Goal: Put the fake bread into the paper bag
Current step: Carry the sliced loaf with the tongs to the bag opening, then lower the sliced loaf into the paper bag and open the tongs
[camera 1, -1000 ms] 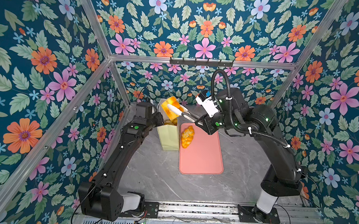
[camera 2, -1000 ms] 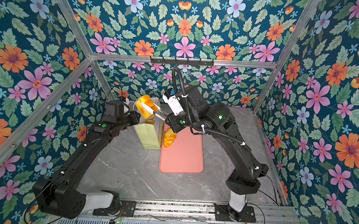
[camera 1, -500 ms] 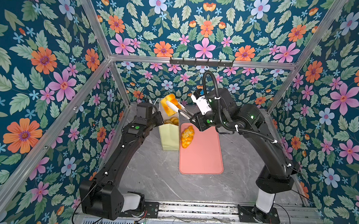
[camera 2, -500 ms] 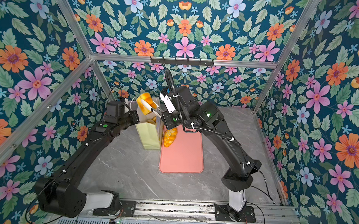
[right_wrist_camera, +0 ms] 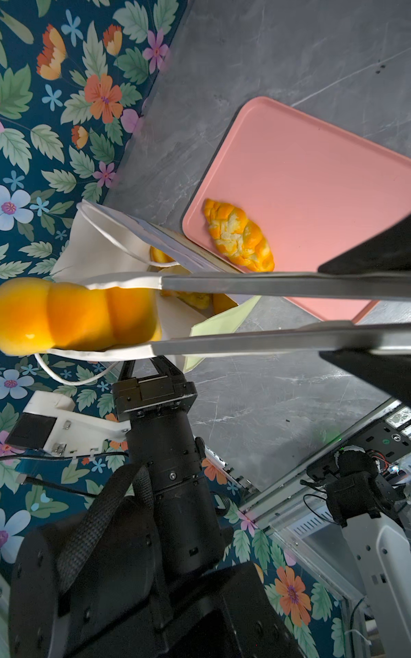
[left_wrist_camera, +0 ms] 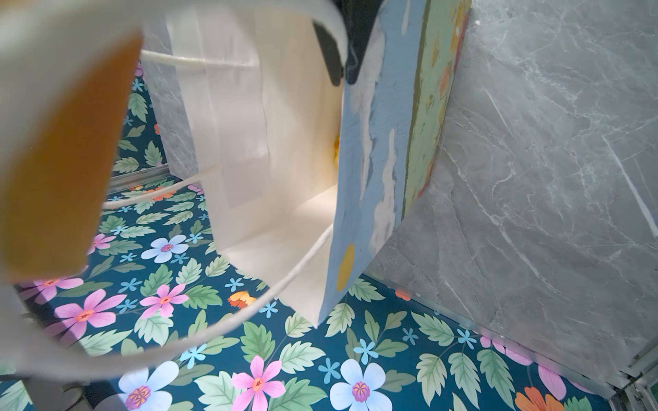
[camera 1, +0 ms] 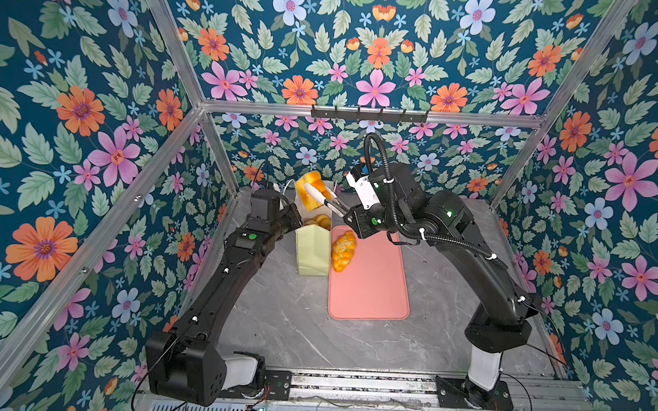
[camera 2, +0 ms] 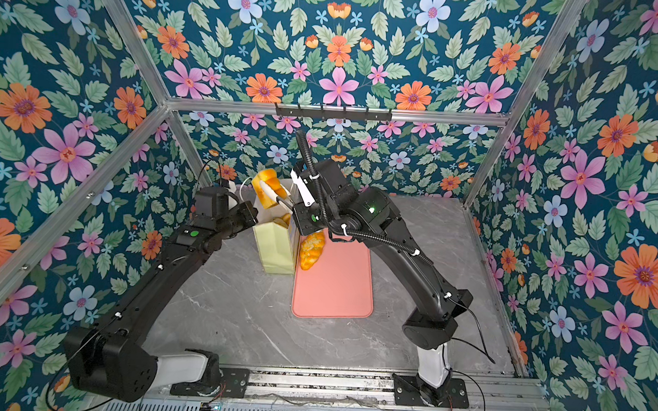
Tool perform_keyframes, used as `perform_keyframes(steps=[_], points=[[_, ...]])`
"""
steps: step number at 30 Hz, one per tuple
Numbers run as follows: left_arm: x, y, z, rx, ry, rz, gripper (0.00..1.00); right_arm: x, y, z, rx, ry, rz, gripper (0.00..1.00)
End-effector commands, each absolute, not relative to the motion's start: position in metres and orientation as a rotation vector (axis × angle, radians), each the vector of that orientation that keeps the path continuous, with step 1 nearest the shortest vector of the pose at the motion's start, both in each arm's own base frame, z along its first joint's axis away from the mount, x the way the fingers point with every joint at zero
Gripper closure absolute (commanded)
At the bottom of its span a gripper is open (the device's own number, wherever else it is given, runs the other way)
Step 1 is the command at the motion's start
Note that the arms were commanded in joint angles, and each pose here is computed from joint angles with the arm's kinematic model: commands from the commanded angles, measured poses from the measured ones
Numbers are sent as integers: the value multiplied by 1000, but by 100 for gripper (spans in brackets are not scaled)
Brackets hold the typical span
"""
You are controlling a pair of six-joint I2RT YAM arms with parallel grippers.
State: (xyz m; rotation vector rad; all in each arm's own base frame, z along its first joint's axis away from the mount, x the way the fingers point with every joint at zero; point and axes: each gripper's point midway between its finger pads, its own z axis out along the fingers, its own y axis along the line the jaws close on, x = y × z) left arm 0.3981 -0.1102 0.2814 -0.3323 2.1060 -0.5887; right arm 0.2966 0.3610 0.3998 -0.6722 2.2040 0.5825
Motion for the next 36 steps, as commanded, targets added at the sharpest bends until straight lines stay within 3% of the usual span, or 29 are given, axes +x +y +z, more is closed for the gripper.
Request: perform_keyframes(steps=[1, 36], points=[[400, -114, 296, -323, 2056, -632, 100, 307, 368, 410, -633, 2150, 598, 70], [400, -109, 299, -319, 2043, -590, 100, 325, 381, 342, -654, 2331, 448, 70]])
